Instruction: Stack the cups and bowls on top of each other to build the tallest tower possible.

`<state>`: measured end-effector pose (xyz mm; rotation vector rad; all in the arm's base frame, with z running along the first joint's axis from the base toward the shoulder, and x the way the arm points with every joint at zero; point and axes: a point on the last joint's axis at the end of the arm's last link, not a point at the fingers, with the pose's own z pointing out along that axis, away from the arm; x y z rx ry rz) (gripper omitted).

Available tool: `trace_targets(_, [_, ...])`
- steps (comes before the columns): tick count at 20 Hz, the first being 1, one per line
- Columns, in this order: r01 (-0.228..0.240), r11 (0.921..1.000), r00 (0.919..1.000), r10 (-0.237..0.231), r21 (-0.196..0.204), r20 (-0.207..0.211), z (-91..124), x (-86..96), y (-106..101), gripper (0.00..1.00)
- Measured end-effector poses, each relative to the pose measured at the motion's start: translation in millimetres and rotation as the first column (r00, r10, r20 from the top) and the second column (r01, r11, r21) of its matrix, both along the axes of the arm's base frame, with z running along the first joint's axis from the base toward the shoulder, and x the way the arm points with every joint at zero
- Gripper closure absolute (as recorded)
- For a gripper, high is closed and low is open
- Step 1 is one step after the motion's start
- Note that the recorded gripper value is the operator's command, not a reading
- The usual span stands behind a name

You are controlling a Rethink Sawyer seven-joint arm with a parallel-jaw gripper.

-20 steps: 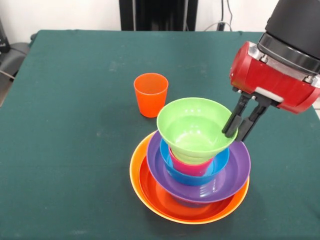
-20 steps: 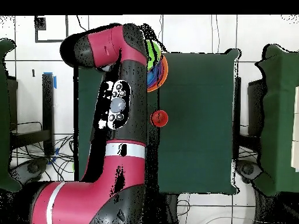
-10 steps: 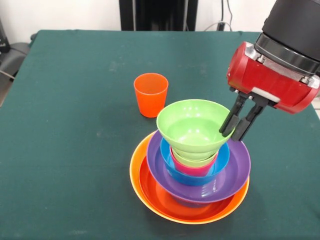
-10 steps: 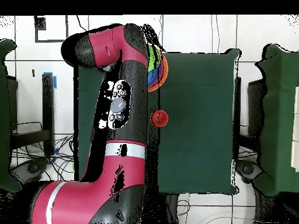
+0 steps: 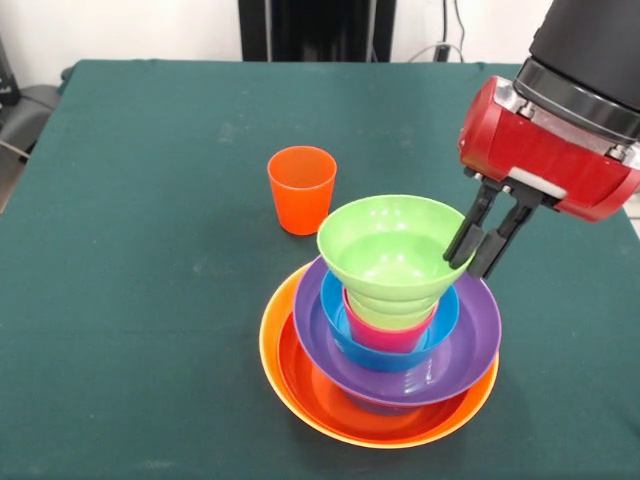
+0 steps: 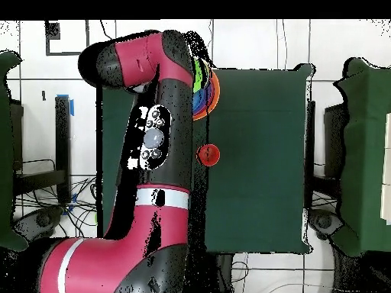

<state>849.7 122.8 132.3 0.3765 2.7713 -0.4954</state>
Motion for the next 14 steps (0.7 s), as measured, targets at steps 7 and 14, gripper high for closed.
trace_targets(7, [0.004,0.9999,1.0,-0.004,0.011,0.004,5.8,-0.3,5.9,1.0])
trace_targets(14, [0.003,0.9999,1.0,-0.004,0.013,0.006,8.0,-0.6,9.9,1.0])
